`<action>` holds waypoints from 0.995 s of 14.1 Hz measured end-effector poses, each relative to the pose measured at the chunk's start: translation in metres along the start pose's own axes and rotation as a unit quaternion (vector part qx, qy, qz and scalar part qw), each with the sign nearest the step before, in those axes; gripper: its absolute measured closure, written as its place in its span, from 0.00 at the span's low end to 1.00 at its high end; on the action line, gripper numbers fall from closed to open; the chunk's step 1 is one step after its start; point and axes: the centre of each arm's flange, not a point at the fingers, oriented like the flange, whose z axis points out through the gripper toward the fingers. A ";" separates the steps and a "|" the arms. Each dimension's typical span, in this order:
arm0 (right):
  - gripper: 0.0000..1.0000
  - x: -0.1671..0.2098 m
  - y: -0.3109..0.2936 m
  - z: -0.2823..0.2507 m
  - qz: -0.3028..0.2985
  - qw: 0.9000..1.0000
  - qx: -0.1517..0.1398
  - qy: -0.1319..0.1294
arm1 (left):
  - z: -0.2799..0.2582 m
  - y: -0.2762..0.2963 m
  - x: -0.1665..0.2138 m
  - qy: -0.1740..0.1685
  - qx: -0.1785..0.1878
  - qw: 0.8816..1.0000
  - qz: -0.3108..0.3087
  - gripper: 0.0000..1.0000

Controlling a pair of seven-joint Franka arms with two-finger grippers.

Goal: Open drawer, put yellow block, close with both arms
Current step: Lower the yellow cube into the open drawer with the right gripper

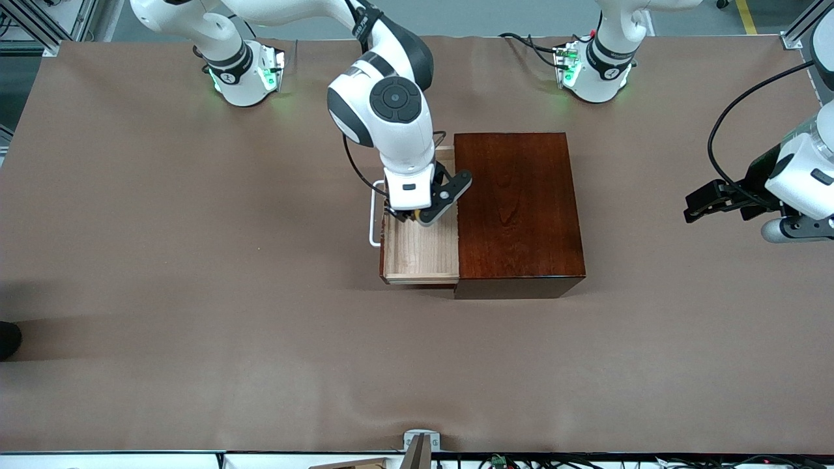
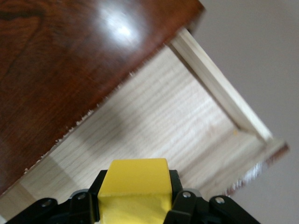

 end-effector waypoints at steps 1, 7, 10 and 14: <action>0.44 0.002 0.001 0.006 -0.034 0.999 -0.002 0.006 | 0.000 0.001 0.000 0.000 0.000 1.000 0.002 0.00; 0.44 0.003 0.012 0.047 -0.232 0.973 -0.003 -0.009 | 0.001 0.001 0.000 0.000 0.005 1.000 0.029 0.00; 0.44 0.002 0.002 0.063 -0.280 0.960 -0.013 -0.026 | 0.001 0.002 0.000 0.000 0.008 0.999 0.032 0.00; 0.44 0.002 -0.025 0.079 -0.317 0.947 -0.033 -0.047 | 0.001 0.003 -0.001 0.000 0.008 0.999 0.032 0.00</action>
